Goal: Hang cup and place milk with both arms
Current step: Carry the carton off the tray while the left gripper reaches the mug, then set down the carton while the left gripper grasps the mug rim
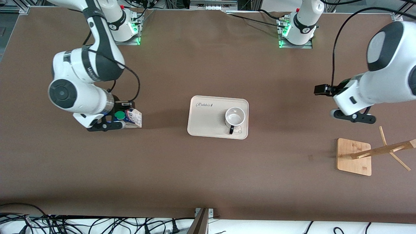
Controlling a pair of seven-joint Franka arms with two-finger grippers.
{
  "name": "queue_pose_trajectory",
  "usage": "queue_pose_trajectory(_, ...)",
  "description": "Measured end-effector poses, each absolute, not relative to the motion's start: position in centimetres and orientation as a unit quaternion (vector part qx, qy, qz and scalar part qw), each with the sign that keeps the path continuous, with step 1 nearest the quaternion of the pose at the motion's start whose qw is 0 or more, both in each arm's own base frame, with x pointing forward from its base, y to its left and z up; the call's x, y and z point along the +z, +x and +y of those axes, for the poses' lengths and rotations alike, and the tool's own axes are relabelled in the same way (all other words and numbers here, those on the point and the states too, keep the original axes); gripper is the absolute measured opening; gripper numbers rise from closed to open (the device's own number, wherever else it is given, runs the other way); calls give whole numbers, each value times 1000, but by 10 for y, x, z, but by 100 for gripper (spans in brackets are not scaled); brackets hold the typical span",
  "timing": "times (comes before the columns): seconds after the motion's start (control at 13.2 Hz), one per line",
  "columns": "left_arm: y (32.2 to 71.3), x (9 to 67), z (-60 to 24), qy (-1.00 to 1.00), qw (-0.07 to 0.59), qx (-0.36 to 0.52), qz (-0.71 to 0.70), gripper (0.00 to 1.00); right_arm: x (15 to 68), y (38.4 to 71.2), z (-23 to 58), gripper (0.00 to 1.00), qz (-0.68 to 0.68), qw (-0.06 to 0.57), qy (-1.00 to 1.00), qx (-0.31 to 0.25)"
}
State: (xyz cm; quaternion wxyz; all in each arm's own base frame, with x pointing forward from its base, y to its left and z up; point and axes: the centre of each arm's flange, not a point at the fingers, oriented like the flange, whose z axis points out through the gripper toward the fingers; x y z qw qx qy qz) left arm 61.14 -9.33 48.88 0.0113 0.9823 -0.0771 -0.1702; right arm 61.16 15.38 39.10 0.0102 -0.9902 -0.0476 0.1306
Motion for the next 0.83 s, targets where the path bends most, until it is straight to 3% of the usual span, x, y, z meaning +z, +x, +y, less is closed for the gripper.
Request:
queue_pose_trajectory(0.61, 639, 400, -179, 983, 7, -138, -118, 100, 324, 576, 91, 44, -62, 21, -992, 111)
queue_pose_trajectory(0.68, 643, 386, -189, 985, 6, -132, -115, 100, 325, 575, 90, 46, -62, 22, -992, 109)
queue_pose_trajectory(0.83, 645, 358, -217, 987, 6, -120, -107, 100, 327, 576, 91, 64, -62, 22, -992, 104)
